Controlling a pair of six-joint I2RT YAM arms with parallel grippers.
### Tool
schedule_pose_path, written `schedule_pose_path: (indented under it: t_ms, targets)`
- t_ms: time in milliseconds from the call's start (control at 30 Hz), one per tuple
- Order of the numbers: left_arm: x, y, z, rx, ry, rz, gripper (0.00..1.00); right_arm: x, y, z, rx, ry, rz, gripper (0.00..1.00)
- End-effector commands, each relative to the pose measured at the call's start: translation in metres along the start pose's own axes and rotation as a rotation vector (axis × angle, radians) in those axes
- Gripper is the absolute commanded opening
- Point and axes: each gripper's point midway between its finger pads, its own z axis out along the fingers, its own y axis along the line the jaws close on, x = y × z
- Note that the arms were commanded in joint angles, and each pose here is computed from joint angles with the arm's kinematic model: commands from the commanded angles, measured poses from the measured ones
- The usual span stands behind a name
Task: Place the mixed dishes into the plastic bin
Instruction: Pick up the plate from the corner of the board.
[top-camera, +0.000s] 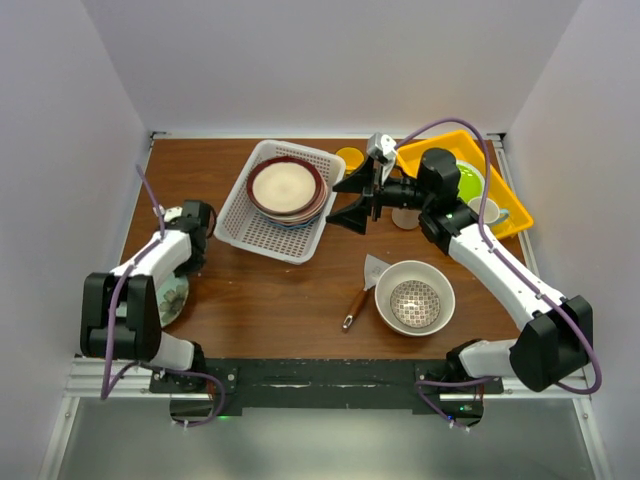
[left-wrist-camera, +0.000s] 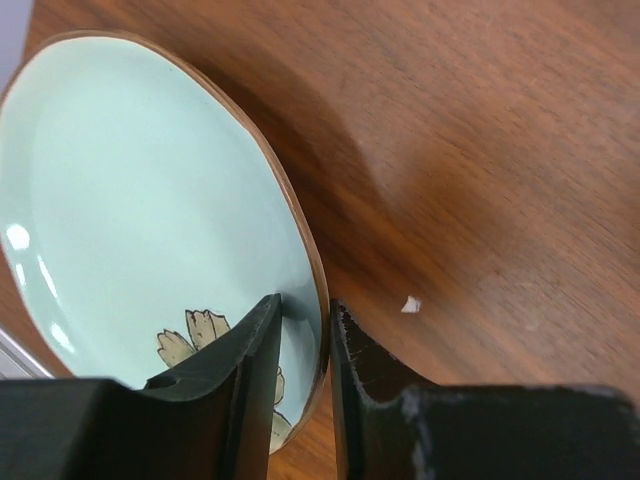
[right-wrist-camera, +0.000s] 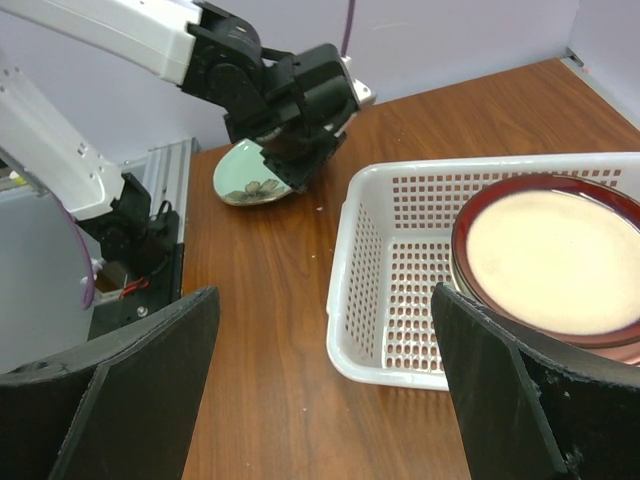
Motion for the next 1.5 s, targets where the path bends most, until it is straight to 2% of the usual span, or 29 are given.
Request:
schedule_pose_path:
  t_ms: [0,800,1100,1300,1467]
  targets:
    - [-0.037,0.001,-0.029,0.066,-0.124,-0.130,0.00,-0.018,0.010,-0.007,-0.021,-0.045,-0.055,0.91]
    - [-0.103,0.046,-0.153,0.313,-0.443,-0.365,0.00,-0.015,0.001,-0.010,-0.005,-0.050,-0.037,0.91]
    - [-0.129,0.063,-0.205,0.419,-0.577,-0.387,0.00,-0.012,-0.003,-0.010,-0.006,-0.045,-0.031,0.90]
    - [-0.145,0.060,-0.243,0.547,-0.683,-0.316,0.00,-0.009,-0.002,-0.010,-0.027,-0.041,-0.031,0.91]
    - [-0.148,0.041,-0.276,0.721,-0.782,-0.137,0.00,-0.009,-0.001,-0.010,-0.037,-0.037,-0.038,0.91]
